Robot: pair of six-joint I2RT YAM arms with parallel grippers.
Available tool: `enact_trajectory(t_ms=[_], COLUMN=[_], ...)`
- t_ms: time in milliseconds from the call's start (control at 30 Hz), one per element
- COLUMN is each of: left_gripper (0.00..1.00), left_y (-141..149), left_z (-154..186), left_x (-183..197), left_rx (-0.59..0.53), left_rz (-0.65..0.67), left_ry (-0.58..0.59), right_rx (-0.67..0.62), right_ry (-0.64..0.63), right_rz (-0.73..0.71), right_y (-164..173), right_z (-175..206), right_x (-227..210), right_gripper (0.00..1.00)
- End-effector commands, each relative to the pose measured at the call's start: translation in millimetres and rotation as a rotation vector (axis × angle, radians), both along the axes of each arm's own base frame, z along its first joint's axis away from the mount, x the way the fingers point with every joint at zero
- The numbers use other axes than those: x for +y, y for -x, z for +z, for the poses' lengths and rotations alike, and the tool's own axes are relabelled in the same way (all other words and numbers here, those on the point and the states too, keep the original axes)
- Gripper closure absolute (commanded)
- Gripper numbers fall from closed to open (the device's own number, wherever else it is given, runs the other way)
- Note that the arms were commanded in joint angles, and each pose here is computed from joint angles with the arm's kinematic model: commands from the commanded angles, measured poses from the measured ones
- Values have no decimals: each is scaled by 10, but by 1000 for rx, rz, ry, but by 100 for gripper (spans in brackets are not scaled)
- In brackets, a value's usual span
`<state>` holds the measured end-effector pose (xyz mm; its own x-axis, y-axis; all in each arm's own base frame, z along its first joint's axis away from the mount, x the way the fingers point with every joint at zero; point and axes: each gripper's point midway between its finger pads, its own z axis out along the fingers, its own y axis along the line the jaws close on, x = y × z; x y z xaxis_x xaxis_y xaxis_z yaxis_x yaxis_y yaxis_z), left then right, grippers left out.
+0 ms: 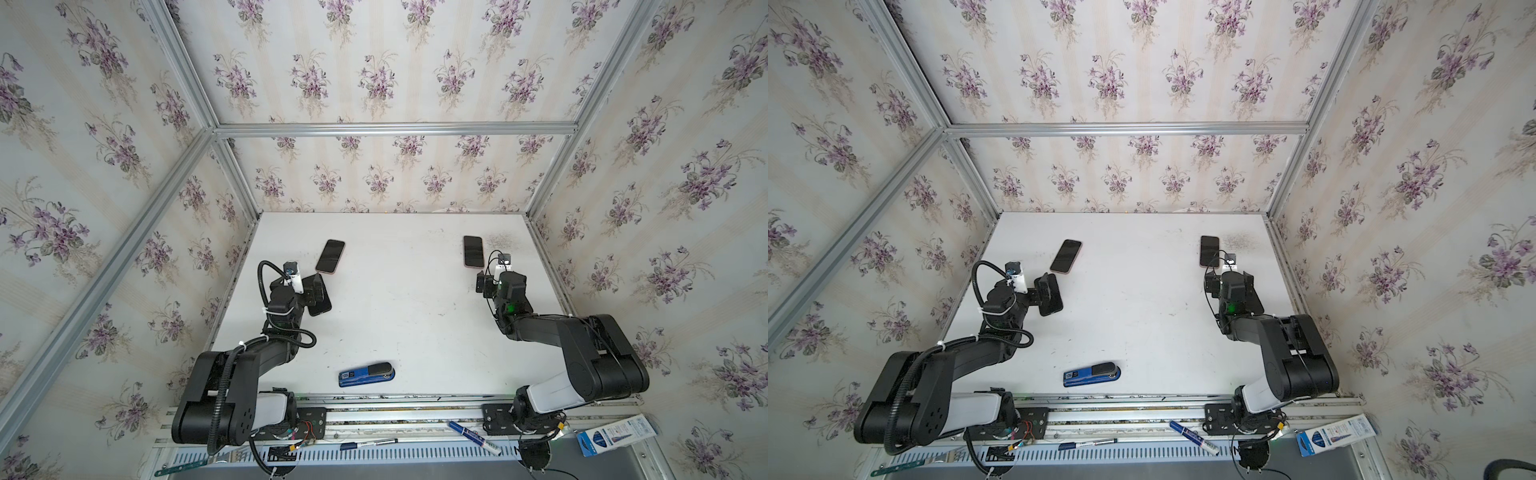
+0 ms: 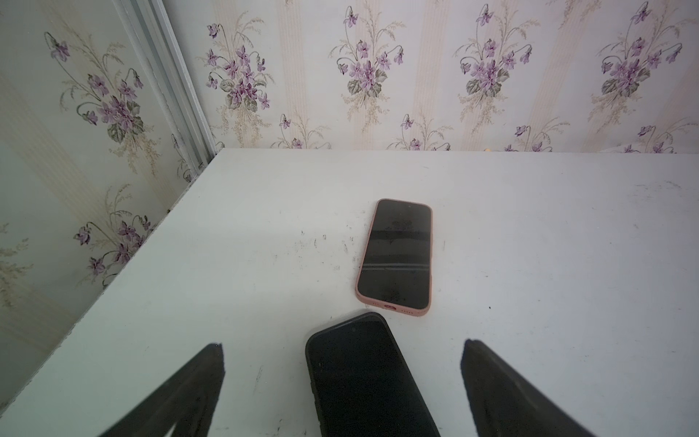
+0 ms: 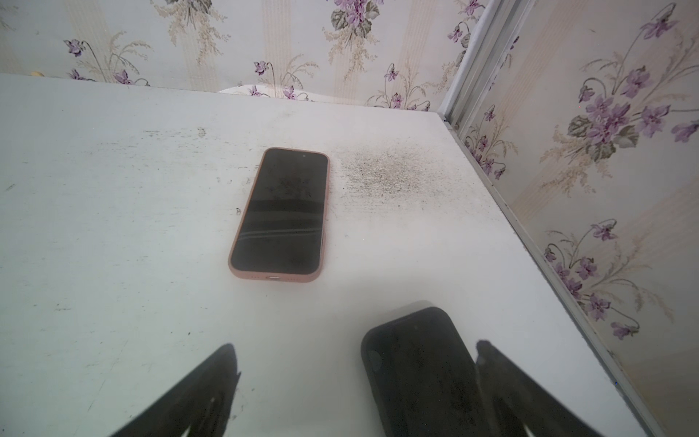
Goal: Take the phone out of the phone case
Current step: Pick up the phone from the middle-left of the table.
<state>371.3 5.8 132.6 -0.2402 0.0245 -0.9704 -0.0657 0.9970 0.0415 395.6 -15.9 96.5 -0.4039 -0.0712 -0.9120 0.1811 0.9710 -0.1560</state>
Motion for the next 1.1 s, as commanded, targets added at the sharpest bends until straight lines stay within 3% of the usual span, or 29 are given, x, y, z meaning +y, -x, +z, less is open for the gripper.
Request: enact_trajectory(t_ms=[0, 100, 200, 333, 533, 767, 933, 1067], left_gripper=[0, 0, 0, 0, 0, 0, 0, 0], left_y=[-18, 17, 68, 127, 236, 478, 684, 835], left_z=[195, 400, 652, 1016, 1382, 1413, 1240, 1012], left_x=[-68, -45, -40, -47, -309, -697, -873, -847], left_rx=[-59, -27, -19, 17, 200, 402, 572, 703], left_rz=[-43, -25, -15, 14, -30, -140, -167, -114], left_ry=[-12, -1, 33, 156, 371, 498, 491, 444], right_rx=[-49, -17, 26, 71, 133, 364, 514, 553], right_ry=[3, 13, -75, -204, -385, -497, -579, -595], right_rz=[-5, -40, -32, 38, 117, 146, 165, 146], right_y=[2, 69, 214, 440, 836, 1224, 1428, 1538], right_z=[118, 286, 462, 754, 1192, 1181, 1092, 1056], right_x=[6, -13, 46, 227, 461, 640, 784, 780], right_gripper=[1, 2, 3, 4, 2, 0, 0, 0])
